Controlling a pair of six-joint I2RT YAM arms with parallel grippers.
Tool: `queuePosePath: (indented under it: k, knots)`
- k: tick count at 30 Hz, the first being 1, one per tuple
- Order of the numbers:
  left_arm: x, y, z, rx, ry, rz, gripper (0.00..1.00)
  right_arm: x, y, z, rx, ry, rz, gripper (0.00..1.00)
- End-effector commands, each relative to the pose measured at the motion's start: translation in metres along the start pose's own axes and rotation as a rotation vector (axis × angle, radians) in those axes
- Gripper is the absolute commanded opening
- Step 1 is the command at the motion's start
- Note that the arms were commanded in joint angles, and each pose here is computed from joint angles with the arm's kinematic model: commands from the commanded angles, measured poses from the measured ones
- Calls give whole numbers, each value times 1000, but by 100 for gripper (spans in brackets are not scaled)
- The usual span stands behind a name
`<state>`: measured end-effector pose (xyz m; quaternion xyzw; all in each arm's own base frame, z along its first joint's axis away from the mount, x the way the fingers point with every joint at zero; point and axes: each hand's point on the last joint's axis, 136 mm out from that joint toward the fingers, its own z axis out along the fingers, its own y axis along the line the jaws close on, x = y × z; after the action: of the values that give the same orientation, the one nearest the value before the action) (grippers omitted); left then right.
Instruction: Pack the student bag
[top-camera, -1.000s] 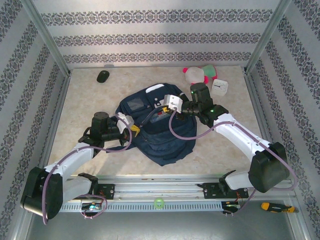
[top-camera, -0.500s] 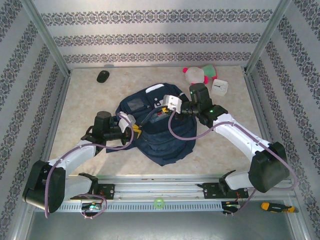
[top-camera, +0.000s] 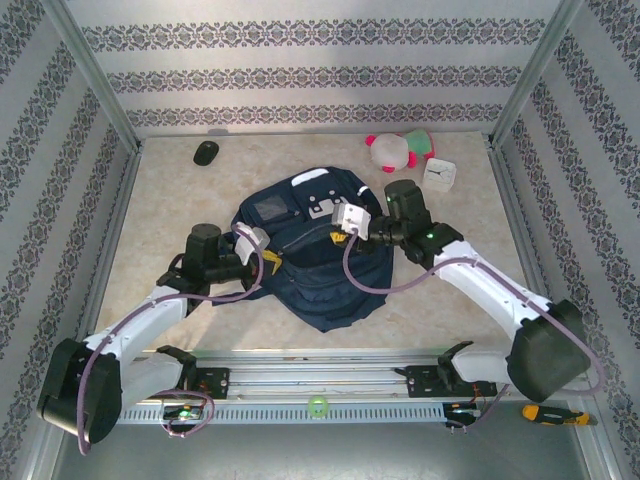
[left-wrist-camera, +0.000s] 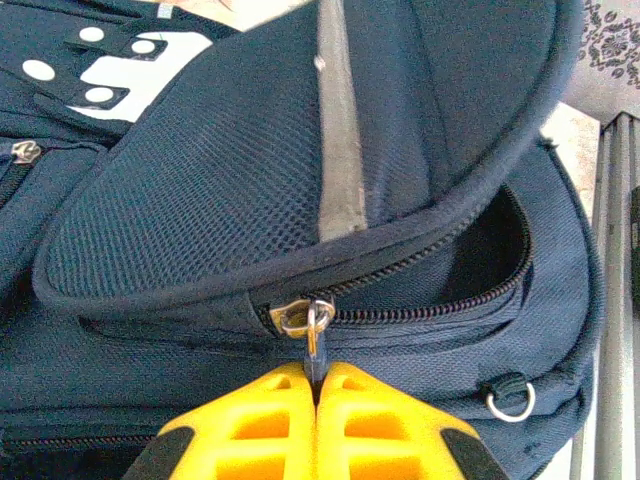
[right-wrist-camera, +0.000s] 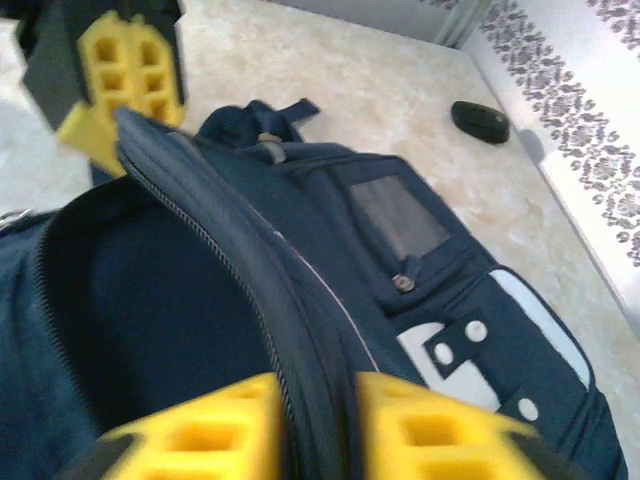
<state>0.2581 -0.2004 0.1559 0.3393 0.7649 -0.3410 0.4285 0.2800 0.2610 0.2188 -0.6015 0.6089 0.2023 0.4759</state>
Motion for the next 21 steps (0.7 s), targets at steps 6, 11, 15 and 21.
queuePosePath:
  k: [6,11,15,21]
  knots:
    - [12,-26,6,36,66,-132,0,-40,61,-27,-111,-20,14,44]
    - [29,-32,8,15,120,-185,0,-37,84,7,-160,0,105,23]
    - [41,-34,12,4,146,-196,0,6,80,39,-76,75,294,16]
    - [52,-47,22,53,175,-201,0,61,75,66,53,196,516,14]
